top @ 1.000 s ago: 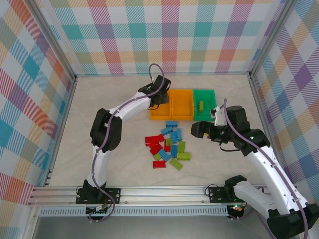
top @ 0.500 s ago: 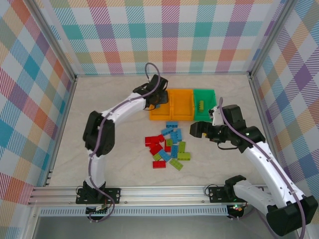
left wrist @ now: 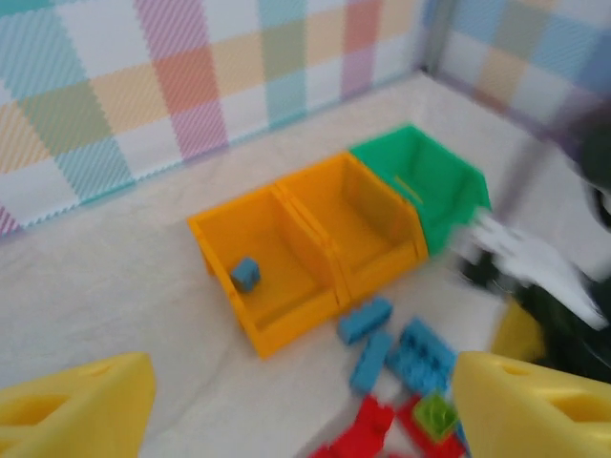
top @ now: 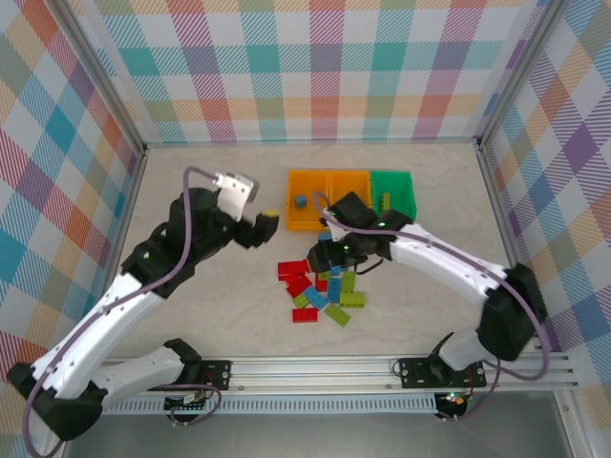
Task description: Sort the legos into containers by color
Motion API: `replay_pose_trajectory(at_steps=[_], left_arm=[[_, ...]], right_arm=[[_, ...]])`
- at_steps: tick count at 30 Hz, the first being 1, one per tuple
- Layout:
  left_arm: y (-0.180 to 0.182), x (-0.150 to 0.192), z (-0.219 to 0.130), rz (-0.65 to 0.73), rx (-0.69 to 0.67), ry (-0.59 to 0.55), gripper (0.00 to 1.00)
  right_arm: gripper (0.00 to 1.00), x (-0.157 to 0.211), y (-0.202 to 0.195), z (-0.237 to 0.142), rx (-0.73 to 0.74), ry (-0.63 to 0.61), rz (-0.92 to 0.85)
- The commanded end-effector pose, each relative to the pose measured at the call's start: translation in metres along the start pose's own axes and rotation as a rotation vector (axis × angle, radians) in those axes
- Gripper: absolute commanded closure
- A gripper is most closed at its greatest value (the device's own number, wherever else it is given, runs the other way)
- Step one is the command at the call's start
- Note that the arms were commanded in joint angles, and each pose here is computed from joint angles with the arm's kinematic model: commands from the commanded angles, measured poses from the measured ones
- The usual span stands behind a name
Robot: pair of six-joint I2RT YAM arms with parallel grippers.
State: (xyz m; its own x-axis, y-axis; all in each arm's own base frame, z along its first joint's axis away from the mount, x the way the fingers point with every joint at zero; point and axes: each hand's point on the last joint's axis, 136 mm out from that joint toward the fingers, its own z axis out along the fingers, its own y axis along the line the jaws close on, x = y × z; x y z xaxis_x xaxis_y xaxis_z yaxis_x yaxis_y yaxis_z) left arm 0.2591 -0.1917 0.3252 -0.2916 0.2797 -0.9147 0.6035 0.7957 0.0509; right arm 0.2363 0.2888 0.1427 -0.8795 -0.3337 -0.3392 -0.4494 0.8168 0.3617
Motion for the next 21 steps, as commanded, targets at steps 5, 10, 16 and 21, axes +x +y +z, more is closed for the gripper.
replay_pose_trajectory(at_steps=[5, 10, 16, 21], left_arm=[[-0.048, 0.098, -0.012, 0.401, 0.298, 0.144, 0.00], [-0.053, 0.110, -0.010, 0.454, 0.318, 0.062, 0.00], [-0.057, 0.110, -0.017, 0.492, 0.329, 0.011, 0.00], [-0.060, 0.112, -0.016, 0.492, 0.350, 0.003, 0.00]], right_arm=[[0.41, -0.029, -0.007, 0.053, 0.076, 0.042, -0.104], [0.49, -0.029, -0.021, 0.085, 0.134, 0.089, -0.075], [0.54, -0.025, -0.023, 0.104, 0.121, 0.120, -0.052], [0.59, -0.017, -0.029, 0.113, 0.132, 0.146, -0.039]])
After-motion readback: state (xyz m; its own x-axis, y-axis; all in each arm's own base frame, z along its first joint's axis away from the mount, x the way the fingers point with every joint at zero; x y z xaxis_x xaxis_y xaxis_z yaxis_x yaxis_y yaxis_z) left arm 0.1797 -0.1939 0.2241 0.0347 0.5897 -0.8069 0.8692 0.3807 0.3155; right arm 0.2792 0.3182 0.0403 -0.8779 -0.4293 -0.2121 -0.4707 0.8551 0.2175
